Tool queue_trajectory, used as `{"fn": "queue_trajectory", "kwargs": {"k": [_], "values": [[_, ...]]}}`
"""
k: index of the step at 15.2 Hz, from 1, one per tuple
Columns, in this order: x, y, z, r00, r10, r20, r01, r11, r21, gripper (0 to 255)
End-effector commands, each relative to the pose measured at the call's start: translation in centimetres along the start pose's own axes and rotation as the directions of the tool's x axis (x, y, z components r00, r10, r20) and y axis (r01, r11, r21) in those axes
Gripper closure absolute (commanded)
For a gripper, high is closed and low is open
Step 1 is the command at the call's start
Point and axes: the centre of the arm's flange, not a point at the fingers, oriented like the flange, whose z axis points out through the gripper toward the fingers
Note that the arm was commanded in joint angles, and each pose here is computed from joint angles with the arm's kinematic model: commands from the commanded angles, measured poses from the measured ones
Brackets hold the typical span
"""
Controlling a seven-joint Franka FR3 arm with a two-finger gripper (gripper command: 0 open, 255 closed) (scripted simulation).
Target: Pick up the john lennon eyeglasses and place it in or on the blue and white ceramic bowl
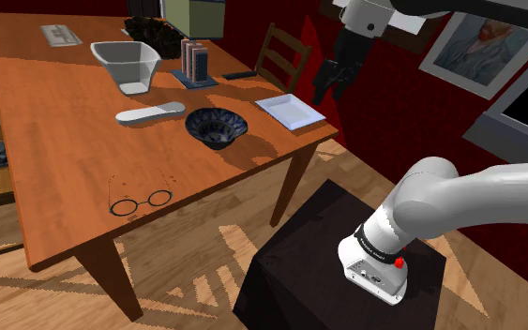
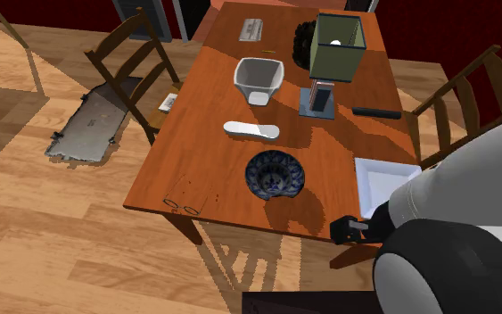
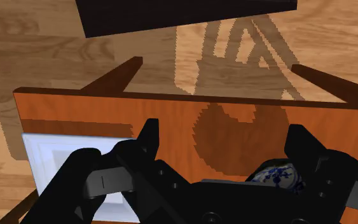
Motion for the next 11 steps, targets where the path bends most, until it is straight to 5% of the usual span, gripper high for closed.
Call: {"fn": "queue_trajectory", "kwargs": {"k": [1, 6, 11], "values": [[0.0, 0.0, 0.0, 1.0, 0.0, 0.0, 0.0, 1.0, 0.0, 0], [4.0, -4.8, 2.4, 0.987, -0.163, -0.001, 0.163, 0.986, -0.015, 0], [7.3, -10.2, 4.9, 0.947, -0.322, 0.0, 0.322, 0.946, -0.03, 0]]}}
